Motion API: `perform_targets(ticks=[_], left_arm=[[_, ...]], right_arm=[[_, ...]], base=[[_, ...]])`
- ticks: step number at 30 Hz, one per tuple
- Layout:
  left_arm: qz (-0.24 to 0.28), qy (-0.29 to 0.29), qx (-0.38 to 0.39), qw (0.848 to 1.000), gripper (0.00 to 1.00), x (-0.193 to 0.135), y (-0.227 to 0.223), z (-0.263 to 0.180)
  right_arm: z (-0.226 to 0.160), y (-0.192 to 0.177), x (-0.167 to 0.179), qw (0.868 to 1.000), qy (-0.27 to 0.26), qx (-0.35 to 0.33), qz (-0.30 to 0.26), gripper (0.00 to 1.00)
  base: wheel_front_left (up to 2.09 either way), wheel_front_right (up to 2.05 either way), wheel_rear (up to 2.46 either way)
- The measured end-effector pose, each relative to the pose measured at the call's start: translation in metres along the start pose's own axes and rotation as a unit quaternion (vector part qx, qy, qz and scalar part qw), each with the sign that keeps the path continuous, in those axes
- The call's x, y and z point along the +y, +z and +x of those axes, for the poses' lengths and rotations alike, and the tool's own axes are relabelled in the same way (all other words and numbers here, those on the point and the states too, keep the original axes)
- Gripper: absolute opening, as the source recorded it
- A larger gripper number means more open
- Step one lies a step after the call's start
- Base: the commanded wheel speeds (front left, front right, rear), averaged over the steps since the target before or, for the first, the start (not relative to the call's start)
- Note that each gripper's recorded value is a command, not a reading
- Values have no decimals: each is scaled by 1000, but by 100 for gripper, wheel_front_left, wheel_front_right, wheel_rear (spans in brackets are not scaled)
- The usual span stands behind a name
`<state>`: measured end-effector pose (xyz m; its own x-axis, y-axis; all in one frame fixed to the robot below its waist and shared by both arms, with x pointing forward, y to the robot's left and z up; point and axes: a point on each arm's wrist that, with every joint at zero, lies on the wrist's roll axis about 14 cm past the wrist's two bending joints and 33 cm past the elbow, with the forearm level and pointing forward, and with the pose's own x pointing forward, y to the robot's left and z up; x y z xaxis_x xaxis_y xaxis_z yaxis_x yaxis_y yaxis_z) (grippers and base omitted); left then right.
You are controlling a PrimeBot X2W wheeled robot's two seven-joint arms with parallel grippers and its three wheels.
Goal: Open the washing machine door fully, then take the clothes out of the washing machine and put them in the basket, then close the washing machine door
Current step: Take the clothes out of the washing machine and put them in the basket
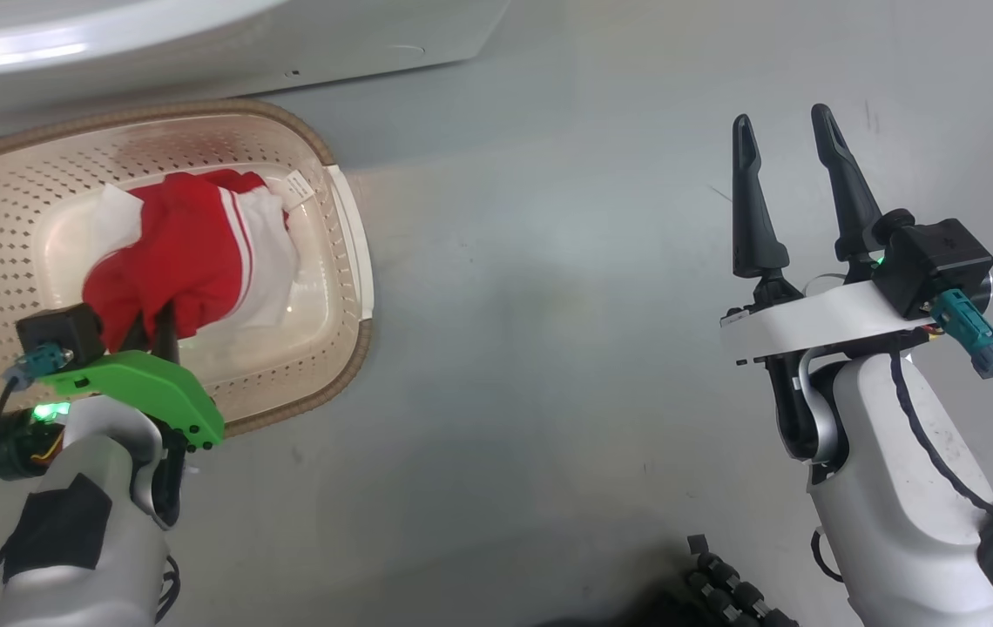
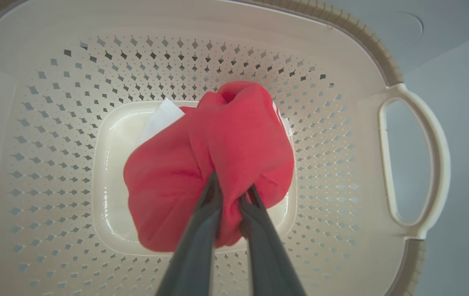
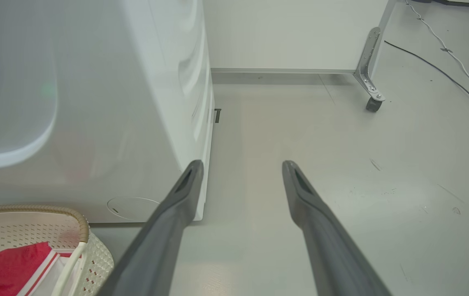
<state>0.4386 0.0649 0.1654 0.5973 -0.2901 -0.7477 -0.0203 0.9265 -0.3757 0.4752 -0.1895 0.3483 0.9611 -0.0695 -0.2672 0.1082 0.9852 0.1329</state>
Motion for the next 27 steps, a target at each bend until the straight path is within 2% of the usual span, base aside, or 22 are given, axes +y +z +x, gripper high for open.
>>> perform_targets(ticks=[1, 2, 3, 4, 5, 12, 19, 27], left_arm=[[2, -4, -4, 1000, 0, -3, 2, -2], [3, -7, -10, 1000, 7, -5, 4, -3], [4, -10, -16, 1000, 40, -6, 7, -5], [5, -12, -22, 1000, 93, -8, 10, -7], [8, -15, -27, 999, 100, -10, 13, -9], [44, -41, -56, 997, 100, -28, 30, -26], [53, -47, -108, 992, 100, -37, 63, -47], [58, -66, -184, 979, 100, -56, 110, -82]], right_arm=[[0, 2, 1, 1000, 1, -2, 0, 100], [-1, 3, 2, 1000, 2, -3, 0, 100], [-1, 4, 3, 1000, 4, -4, -1, 100], [-1, 6, 4, 1000, 5, -6, -2, 100], [-2, 8, 5, 1000, 6, -8, -2, 100], [-6, 20, 11, 1000, 14, -19, -3, 100], [-18, 28, 18, 999, 25, -24, -5, 100], [-36, 41, 25, 999, 35, -36, -5, 100]], base=[[0, 0, 0], [0, 0, 0], [0, 0, 0], [0, 0, 0], [0, 0, 0], [0, 0, 0], [0, 0, 0], [0, 0, 0]])
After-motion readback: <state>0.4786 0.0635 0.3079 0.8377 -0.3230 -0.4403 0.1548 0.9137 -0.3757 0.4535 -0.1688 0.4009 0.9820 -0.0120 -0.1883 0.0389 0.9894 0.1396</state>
